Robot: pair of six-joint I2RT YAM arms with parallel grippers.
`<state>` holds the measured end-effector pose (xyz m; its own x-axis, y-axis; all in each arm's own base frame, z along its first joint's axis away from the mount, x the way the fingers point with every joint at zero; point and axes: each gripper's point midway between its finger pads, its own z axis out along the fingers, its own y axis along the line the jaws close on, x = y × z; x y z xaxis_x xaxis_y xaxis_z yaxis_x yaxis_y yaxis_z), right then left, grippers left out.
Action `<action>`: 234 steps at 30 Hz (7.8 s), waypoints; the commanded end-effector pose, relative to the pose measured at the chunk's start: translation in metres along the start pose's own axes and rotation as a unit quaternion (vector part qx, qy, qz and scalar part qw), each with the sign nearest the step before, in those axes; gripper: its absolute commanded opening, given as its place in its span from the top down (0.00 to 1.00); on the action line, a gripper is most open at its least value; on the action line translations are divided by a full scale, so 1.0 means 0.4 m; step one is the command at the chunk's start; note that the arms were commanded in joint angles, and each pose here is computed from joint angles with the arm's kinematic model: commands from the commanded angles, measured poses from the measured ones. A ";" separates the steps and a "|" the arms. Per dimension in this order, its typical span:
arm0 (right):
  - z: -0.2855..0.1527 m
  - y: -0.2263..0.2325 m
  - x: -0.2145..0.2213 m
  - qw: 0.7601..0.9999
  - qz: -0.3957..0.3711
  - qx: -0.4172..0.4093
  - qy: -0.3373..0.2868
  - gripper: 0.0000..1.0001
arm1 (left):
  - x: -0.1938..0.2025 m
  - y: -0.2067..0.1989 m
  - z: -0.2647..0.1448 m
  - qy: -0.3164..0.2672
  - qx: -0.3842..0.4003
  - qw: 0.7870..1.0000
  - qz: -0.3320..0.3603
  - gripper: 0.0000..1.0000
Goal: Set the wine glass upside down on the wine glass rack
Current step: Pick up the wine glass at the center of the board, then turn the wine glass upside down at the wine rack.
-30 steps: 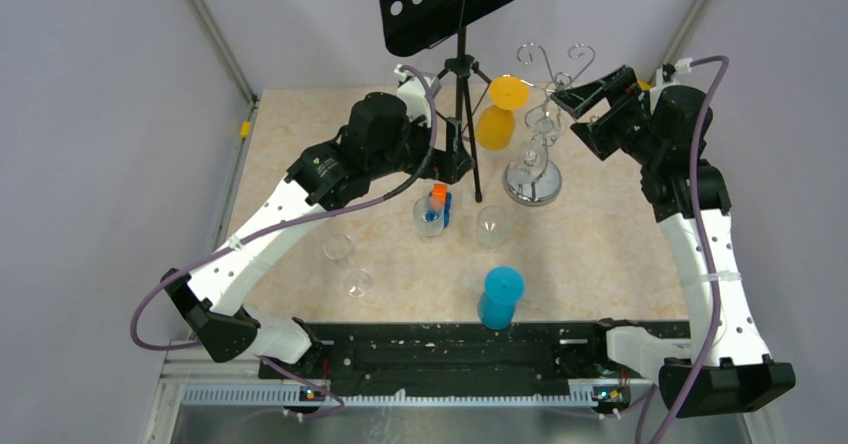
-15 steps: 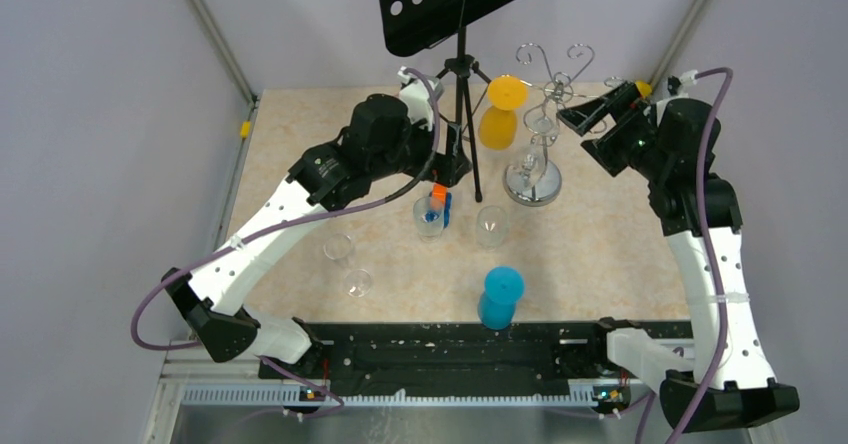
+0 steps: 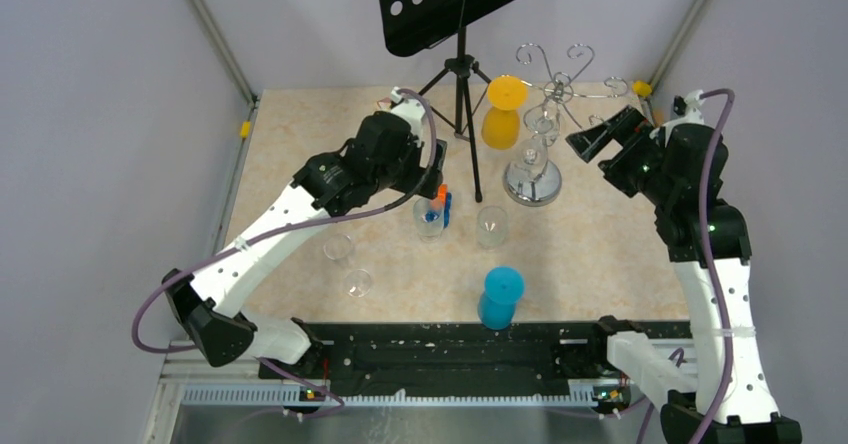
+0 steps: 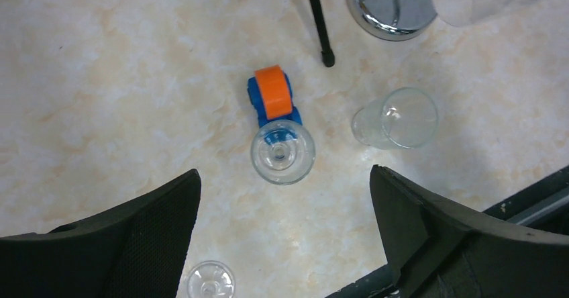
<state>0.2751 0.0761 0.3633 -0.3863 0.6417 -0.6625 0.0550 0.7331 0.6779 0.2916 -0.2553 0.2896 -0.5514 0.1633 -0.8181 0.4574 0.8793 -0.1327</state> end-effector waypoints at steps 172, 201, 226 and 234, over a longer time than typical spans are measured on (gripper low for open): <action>0.014 0.267 0.001 0.950 -0.068 -0.297 0.070 1.00 | -0.328 -0.266 -0.347 -0.165 0.373 0.906 -0.115 0.89; -0.005 0.293 -0.072 0.951 -0.123 -0.283 0.010 1.00 | -0.254 -0.172 -0.370 -0.164 0.275 0.946 -0.059 0.15; -0.099 0.251 -0.172 0.915 -0.303 -0.215 -0.159 1.00 | -0.097 0.108 -0.275 -0.088 -0.035 0.993 -0.076 0.04; -0.086 0.268 -0.164 0.910 -0.307 -0.236 -0.144 1.00 | 0.004 0.138 -0.194 0.020 -0.042 0.986 -0.159 0.02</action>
<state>0.2749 0.1019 0.4653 -0.0364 0.2309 -0.9723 -0.4795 0.8496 0.2197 0.2619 -0.1768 0.3473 -0.5818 -0.0384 -0.8124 0.2875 0.9247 -0.2496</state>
